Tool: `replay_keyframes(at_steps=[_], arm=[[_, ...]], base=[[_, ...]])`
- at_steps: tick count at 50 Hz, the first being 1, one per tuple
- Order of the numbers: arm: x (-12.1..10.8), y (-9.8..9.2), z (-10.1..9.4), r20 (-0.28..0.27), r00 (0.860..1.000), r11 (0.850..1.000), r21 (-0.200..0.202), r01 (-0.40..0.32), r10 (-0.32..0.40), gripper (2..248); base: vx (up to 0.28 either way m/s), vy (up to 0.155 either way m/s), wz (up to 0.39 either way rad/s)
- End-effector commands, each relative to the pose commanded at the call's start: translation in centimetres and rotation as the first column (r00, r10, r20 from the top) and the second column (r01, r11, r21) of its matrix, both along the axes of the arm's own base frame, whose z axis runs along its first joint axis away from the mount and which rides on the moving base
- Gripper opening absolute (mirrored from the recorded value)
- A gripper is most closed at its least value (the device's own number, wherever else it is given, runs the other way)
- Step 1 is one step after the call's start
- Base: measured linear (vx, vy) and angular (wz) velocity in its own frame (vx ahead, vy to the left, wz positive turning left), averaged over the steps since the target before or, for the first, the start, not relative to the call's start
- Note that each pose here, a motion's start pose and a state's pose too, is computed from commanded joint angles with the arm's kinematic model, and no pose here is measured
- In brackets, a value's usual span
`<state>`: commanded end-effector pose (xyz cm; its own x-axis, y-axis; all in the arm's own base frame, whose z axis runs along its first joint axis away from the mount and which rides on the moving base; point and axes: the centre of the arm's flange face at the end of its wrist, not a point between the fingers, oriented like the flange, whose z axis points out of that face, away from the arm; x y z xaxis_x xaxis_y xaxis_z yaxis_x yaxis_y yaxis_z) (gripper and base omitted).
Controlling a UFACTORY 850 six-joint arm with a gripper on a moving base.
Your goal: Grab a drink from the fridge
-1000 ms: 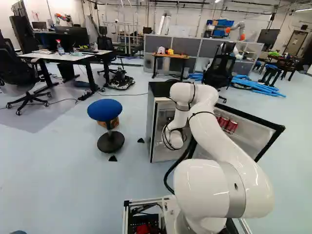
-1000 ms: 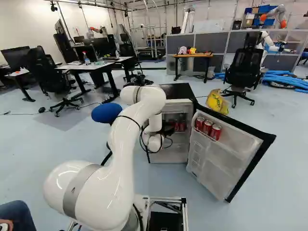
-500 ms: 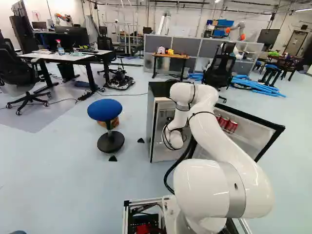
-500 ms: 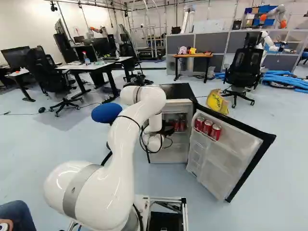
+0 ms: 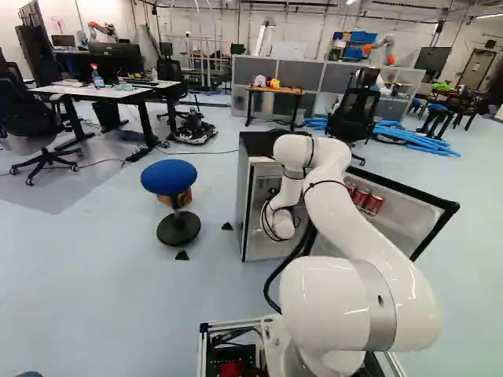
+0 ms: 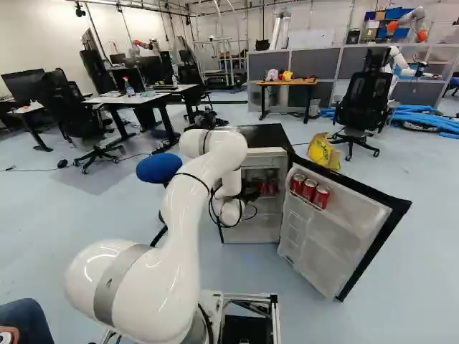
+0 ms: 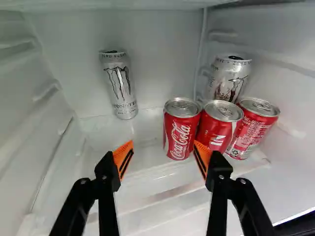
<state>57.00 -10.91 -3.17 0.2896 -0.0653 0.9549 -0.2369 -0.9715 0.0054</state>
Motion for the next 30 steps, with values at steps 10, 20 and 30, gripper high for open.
replay_keyframes(at_steps=[10, 20, 30], arm=[[0.22, -0.01, 0.0, 0.012, 1.0, 1.0, -0.003, -0.001, 0.001, 178], [0.44, -0.02, 0.0, 0.024, 1.0, 1.0, -0.005, -0.001, 0.001, 178], [0.63, -0.03, -0.07, 0.029, 1.0, 1.0, -0.006, -0.002, 0.002, 178]], base=[[0.0, 0.0, 0.0], [0.0, 0.0, 0.0], [0.0, 0.0, 0.0]])
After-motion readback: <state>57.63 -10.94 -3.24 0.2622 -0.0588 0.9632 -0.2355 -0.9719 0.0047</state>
